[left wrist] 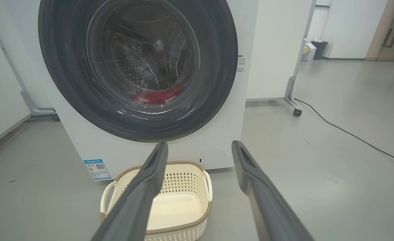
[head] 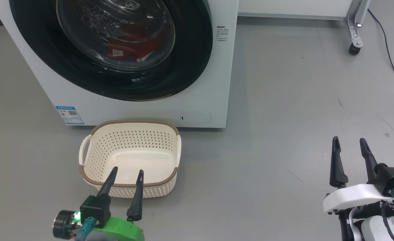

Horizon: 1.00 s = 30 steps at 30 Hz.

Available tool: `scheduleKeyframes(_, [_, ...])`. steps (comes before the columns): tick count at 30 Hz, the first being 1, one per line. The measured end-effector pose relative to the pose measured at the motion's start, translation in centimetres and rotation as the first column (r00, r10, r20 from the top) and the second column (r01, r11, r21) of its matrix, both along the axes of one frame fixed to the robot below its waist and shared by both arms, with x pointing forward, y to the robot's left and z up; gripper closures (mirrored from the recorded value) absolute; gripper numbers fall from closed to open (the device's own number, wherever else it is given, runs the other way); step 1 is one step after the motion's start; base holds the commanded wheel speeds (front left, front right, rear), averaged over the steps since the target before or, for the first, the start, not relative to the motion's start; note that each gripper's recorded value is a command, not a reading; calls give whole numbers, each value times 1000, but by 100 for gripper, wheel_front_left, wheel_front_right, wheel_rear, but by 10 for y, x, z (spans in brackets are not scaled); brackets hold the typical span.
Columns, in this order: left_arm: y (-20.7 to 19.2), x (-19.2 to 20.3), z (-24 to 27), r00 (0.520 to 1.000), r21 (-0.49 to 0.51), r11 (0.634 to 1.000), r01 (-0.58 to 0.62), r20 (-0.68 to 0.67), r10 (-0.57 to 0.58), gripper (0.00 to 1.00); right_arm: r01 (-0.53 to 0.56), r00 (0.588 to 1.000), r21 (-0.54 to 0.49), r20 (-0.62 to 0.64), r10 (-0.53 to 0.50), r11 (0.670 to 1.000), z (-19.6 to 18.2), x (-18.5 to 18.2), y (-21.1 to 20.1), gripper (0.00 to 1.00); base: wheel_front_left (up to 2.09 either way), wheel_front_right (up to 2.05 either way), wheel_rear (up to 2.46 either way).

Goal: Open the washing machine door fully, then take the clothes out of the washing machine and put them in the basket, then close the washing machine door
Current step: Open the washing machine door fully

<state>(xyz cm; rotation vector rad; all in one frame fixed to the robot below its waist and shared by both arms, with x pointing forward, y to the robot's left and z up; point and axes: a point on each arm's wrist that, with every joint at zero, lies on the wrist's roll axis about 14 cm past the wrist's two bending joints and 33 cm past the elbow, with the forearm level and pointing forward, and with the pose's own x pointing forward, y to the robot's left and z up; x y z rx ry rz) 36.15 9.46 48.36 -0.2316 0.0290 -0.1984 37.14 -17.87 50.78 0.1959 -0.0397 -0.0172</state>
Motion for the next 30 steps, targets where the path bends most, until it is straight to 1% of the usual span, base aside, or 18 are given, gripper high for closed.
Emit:
scheduleKeyframes(1, [0,0,0,1000,0,1000,0,0,0,0,-1,1000,0,0,1,1000,0,0,0,0,0,0,0])
scheduleKeyframes(2, [0,0,0,1000,0,1000,1,1,-1,0,-2,1000,0,0,2,1000,0,0,1,20,0,0,0])
scheduleKeyframes(3, [0,0,1,1000,0,1000,1,2,-1,0,-4,1000,0,0,4,1000,0,1,1,66,0,0,0])
scheduleKeyframes(4, [-1,0,1,1000,1,1000,4,2,-4,0,-5,1000,0,0,5,1000,0,1,1,91,0,0,0])
scheduleKeyframes(5, [-2,0,1,1000,1,1000,8,3,-8,0,-4,1000,0,3,4,1000,0,1,1,100,0,0,0])
scheduleKeyframes(14, [2,2,-2,1000,2,1000,-5,-7,5,0,-33,999,4,18,33,999,4,13,7,100,0,0,0])
scheduleKeyframes(17, [4,4,-4,1000,2,1000,-10,-12,10,0,-40,998,35,41,39,999,12,22,9,100,0,0,0])
scheduleKeyframes(22, [3,11,-4,1000,2,1000,-9,-10,9,0,-47,998,92,39,44,995,10,34,11,100,0,0,0])
scheduleKeyframes(30, [4,18,-14,999,6,1000,-8,-38,8,0,-41,999,219,39,33,975,12,67,10,100,0,0,0])
